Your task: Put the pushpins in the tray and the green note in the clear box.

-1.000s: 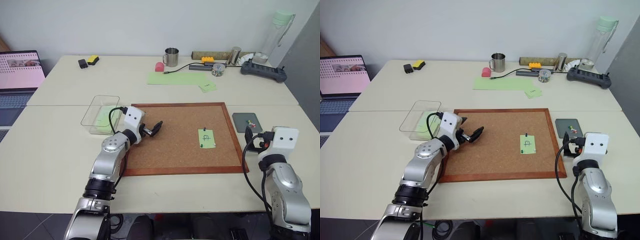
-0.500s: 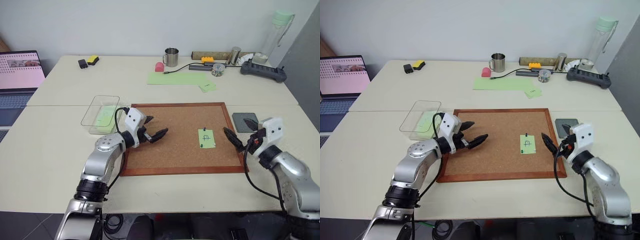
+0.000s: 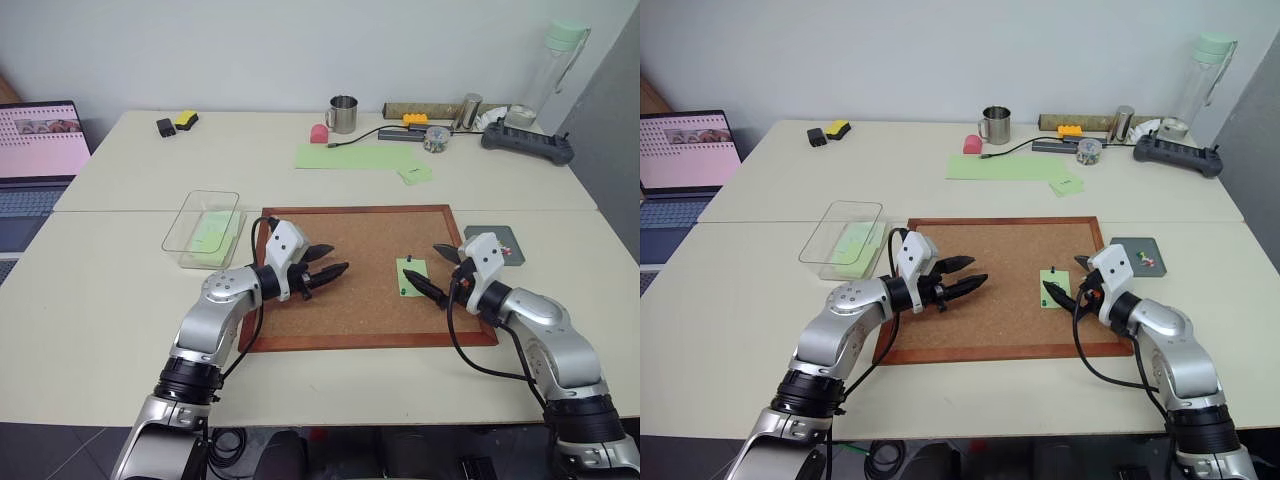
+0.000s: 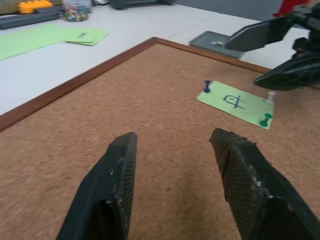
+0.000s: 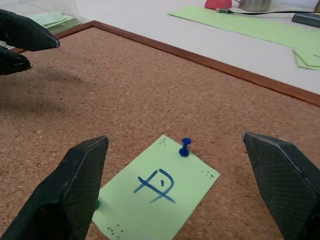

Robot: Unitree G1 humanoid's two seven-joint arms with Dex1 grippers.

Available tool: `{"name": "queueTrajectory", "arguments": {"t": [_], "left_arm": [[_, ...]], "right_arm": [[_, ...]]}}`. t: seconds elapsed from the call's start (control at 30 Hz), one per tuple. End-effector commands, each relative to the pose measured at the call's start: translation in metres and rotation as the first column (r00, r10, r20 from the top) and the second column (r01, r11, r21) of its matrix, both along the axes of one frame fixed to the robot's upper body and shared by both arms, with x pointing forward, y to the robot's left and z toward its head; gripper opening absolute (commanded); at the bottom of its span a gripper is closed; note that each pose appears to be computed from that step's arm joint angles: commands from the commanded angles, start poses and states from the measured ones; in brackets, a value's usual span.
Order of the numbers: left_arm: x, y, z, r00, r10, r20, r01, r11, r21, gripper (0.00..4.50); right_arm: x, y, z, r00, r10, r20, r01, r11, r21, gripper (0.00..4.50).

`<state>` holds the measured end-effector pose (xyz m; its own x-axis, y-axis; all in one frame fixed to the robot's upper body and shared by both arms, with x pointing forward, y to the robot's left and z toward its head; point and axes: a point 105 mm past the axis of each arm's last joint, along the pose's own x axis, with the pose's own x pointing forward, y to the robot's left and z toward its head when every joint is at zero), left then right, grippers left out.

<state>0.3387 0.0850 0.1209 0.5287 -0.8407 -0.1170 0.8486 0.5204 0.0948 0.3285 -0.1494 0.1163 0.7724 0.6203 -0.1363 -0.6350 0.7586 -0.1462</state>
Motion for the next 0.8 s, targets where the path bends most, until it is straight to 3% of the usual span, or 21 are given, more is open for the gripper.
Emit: {"name": "queueTrajectory", "arguments": {"t": [0.03,0.47,0.63,0.8], "left_arm": [[0.001,-0.007,0.014,0.998,-0.038,0.052,0.038,0.999,-0.011,1.92],[-0.003,-0.016,0.006,0.996,-0.08,0.025,0.08,0.997,-0.001,0.18],[-0.003,-0.016,-0.004,0.998,-0.069,-0.001,0.069,0.998,0.008,0.04],[-0.003,-0.013,-0.042,0.996,-0.032,-0.086,0.041,0.994,0.103,0.04]], "right_arm": [[0.007,0.002,0.013,0.998,-0.006,0.055,0.006,1.0,0.0,4.5],[0.014,0.007,0.012,0.999,-0.02,0.049,0.019,1.0,0.013,4.5],[0.016,0.009,0.011,0.999,-0.019,0.043,0.019,1.0,0.017,4.5],[0.021,0.013,0.007,0.999,-0.02,0.028,0.019,1.0,0.023,4.5]]}}
